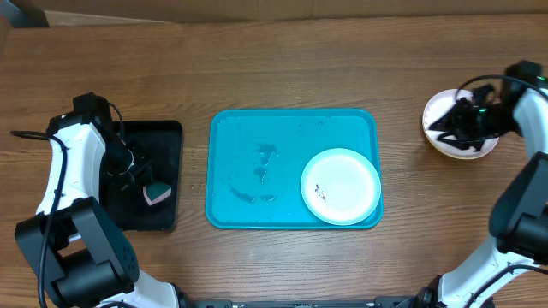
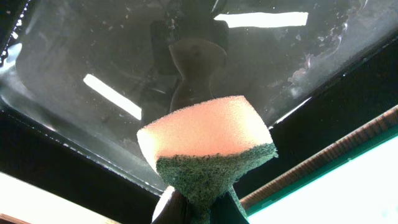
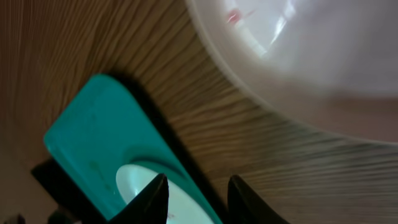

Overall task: Clean dirty plates on tray and stack at the side
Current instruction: 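Move the right gripper back toward the light blue plate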

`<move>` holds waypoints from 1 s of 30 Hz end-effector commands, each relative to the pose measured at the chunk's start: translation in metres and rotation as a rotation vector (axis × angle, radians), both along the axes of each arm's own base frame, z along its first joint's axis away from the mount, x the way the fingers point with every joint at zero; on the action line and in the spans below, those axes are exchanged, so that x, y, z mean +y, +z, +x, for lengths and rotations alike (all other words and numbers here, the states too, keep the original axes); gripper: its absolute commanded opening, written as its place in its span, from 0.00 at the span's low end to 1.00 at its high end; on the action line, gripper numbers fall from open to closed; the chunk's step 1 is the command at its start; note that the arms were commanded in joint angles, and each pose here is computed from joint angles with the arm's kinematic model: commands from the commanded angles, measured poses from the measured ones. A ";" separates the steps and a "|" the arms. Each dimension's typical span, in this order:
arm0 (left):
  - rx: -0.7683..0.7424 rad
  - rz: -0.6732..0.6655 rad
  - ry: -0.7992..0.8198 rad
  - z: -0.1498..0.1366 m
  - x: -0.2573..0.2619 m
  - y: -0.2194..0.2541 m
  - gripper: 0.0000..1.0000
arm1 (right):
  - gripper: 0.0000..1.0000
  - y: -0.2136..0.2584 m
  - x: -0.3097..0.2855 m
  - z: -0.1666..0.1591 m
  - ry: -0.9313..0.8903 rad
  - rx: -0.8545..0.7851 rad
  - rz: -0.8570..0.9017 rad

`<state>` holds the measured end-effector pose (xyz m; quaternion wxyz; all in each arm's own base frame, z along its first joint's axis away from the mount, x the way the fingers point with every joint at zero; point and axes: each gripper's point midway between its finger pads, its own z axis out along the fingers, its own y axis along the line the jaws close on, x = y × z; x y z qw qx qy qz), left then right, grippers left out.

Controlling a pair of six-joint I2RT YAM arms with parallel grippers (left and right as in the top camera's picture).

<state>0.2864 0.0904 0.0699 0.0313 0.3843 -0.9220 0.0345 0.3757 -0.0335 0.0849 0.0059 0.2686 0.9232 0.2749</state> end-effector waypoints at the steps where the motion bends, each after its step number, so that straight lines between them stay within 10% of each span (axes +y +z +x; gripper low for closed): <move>1: -0.008 -0.006 -0.015 -0.001 -0.002 0.001 0.04 | 0.34 0.033 0.041 -0.001 0.191 -0.146 0.074; 12: -0.014 -0.003 -0.015 0.001 -0.001 0.001 0.04 | 0.63 0.023 0.115 -0.034 0.693 -0.200 -0.099; 30: -0.019 -0.019 -0.015 0.001 -0.004 0.001 0.04 | 0.54 -0.036 0.140 -0.021 0.927 -0.281 -0.482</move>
